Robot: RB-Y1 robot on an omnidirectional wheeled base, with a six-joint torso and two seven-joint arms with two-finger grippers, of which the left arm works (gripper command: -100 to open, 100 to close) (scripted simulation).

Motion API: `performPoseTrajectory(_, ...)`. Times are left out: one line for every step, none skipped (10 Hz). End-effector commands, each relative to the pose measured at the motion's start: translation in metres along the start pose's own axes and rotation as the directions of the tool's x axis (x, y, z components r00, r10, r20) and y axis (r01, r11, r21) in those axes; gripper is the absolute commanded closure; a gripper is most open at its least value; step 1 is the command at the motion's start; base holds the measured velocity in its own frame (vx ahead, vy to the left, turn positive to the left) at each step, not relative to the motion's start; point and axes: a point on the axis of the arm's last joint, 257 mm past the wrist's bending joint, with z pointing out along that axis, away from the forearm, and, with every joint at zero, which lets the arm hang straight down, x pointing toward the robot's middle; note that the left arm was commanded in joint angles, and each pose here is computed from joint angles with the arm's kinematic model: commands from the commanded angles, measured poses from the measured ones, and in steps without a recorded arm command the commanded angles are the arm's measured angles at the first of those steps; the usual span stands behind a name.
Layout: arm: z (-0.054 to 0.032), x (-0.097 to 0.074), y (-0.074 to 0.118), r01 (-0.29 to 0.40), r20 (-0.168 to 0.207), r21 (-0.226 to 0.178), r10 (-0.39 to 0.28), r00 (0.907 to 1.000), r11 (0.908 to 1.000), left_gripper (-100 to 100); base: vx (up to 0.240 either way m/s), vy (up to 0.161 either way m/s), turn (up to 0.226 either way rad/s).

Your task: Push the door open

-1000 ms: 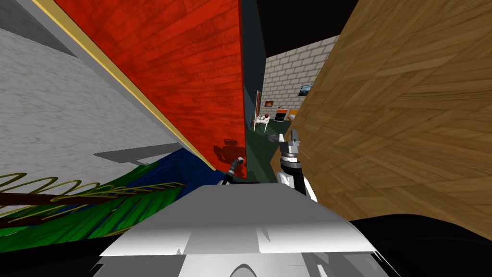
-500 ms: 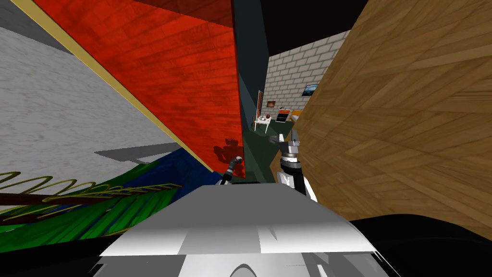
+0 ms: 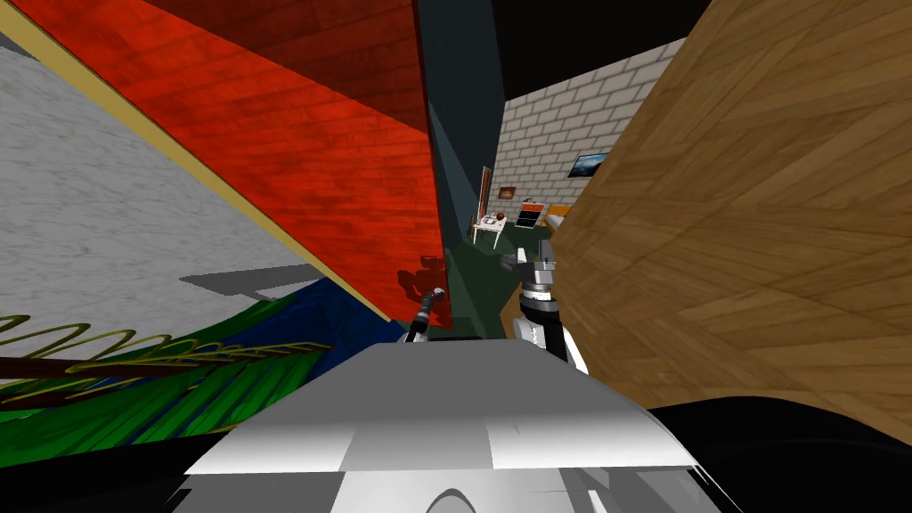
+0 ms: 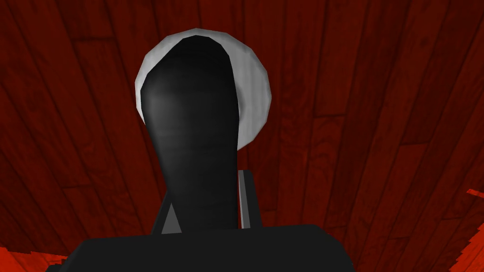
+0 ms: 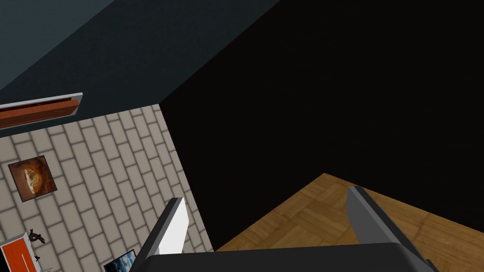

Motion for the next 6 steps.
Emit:
performPoseTrajectory(0.0033,-0.014,-0.003,0.001,0.036,0.008,-0.001,0.9994,1.0,100,0.161,-0.176,0.105)
performPoseTrajectory(0.004,-0.019,-0.003,0.004,0.053,0.008,-0.004,0.9986,1.0,100,0.181,-0.176,0.088)
performPoseTrajectory(0.0045,-0.023,-0.003,0.008,0.068,0.008,-0.008,0.9977,0.9999,100,0.159,-0.132,0.076)
performPoseTrajectory(0.0049,-0.026,-0.003,0.011,0.081,0.008,-0.012,0.9967,0.9999,100,0.171,-0.092,0.049)
performPoseTrajectory(0.0053,-0.029,-0.003,0.015,0.092,0.008,-0.016,0.9957,0.9999,100,0.176,-0.119,0.05)
performPoseTrajectory(0.0055,-0.031,-0.003,0.018,0.1,0.009,-0.019,0.9948,0.9998,100,0.149,-0.101,0.052)
